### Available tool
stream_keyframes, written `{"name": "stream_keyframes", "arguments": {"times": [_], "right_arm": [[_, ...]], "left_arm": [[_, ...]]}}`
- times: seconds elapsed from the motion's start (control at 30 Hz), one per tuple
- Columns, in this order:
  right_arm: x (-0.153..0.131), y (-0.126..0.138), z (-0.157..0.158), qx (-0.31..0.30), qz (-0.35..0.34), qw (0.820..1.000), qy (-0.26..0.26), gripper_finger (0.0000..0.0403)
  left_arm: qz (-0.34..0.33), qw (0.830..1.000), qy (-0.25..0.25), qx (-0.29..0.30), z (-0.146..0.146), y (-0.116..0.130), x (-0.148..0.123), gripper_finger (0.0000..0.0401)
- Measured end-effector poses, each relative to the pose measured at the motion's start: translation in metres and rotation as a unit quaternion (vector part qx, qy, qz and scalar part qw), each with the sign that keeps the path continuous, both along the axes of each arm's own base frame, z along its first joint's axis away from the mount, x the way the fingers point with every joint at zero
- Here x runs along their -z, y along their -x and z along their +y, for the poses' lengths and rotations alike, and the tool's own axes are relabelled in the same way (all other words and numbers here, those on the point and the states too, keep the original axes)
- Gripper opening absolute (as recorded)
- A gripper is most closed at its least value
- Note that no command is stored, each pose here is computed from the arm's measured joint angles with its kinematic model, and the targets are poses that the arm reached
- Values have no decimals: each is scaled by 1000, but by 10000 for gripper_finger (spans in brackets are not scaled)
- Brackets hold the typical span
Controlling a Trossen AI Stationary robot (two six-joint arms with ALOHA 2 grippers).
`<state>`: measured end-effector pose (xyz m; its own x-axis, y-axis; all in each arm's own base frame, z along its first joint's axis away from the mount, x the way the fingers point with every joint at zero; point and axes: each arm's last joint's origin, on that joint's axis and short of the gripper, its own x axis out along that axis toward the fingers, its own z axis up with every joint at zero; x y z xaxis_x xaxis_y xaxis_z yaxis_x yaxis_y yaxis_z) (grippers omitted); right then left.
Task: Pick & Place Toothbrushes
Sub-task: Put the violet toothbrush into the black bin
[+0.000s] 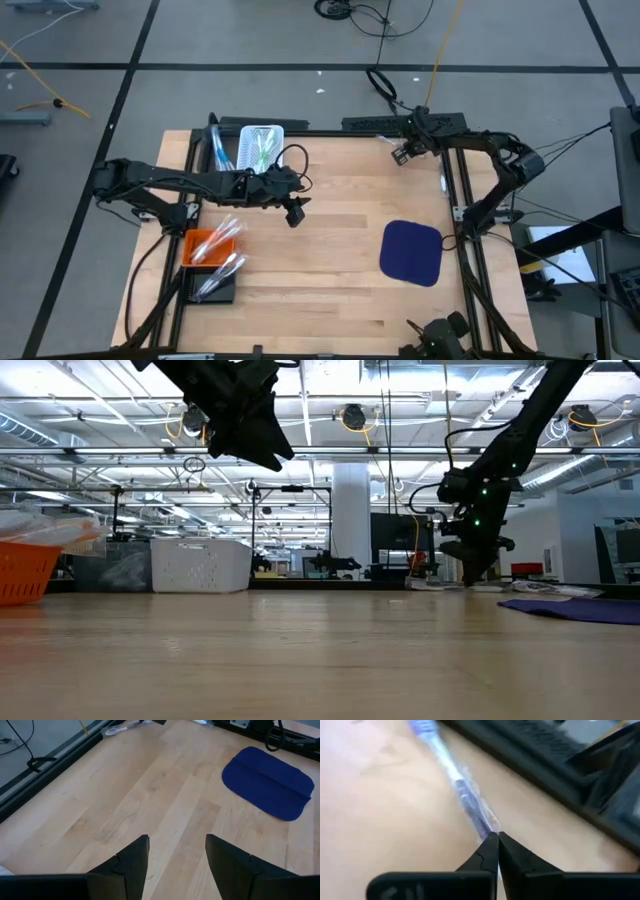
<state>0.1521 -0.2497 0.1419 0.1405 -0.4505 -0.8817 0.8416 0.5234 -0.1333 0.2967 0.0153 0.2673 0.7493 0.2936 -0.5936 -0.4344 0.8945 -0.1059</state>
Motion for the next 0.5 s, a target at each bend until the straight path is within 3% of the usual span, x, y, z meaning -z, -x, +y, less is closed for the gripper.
{"name": "stream_keyframes", "arguments": {"times": [0.2, 0.5], "right_arm": [[-28, -7, 17, -24, -46, 999, 7, 0], [-59, -36, 50, -114, -150, 982, 13, 0]], "left_arm": [[0, 1000, 2, -1, 0, 0, 0, 198], [-3, 1000, 8, -7, 0, 0, 0, 198]]}}
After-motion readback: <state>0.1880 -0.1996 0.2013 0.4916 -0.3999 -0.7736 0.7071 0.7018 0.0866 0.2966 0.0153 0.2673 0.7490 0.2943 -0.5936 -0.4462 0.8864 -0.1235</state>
